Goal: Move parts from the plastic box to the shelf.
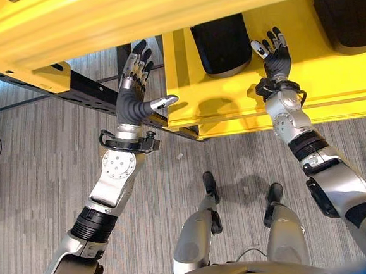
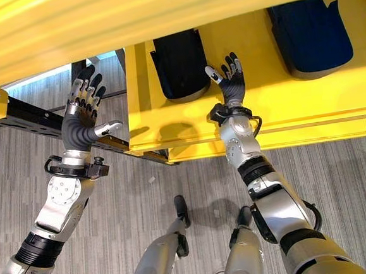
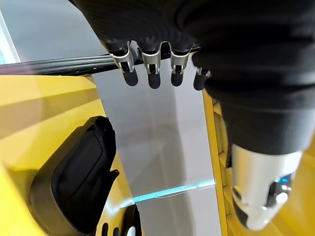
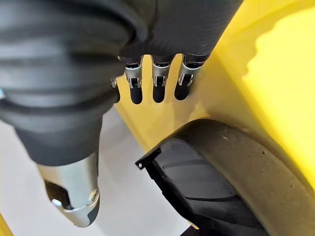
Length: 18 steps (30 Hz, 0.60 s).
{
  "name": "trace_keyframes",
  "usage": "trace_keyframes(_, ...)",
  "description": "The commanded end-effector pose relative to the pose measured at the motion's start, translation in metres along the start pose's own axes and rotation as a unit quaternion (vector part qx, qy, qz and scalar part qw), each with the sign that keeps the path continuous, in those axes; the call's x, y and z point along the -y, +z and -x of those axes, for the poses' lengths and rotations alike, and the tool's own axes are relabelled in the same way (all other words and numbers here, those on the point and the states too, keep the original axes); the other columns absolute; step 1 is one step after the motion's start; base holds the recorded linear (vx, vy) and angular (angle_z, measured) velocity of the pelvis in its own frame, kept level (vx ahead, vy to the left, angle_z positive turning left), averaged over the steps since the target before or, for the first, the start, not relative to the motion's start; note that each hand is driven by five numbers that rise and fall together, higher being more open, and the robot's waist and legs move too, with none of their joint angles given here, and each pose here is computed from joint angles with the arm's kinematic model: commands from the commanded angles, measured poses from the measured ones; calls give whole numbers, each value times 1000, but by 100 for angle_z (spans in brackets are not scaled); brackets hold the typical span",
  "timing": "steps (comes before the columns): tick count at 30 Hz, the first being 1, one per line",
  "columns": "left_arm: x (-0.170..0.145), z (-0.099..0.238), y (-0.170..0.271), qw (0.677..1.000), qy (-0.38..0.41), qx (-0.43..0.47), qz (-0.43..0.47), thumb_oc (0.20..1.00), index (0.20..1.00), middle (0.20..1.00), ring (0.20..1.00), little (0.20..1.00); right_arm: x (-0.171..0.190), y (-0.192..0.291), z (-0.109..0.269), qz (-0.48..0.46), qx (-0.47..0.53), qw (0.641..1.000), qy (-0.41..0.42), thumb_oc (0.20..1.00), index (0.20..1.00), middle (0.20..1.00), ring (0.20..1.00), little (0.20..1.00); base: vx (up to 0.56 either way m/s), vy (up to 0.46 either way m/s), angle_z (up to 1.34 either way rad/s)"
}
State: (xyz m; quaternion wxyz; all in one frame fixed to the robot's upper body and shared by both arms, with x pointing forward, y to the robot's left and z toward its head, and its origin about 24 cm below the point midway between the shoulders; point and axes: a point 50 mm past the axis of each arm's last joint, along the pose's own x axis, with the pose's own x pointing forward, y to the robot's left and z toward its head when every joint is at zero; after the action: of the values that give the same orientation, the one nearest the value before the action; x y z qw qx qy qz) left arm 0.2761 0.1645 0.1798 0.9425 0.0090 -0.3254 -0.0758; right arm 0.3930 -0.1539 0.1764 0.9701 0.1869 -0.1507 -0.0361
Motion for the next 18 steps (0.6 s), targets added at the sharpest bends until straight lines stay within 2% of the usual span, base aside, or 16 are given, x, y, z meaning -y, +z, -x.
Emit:
trace_keyframes(1,-18,-10,39,993,44,106,-14,1000,1000,1000,1000,1000,-31,24,-5,-36,56,996,56,1000,1000,1000,1000,1000,0,0,0)
trace_keyframes(18,-18,-7,39,993,44,104,-14,1000,1000,1000,1000,1000,-48,3,5,-45,18,995,85,1000,1000,1000,1000,1000,0,0,0)
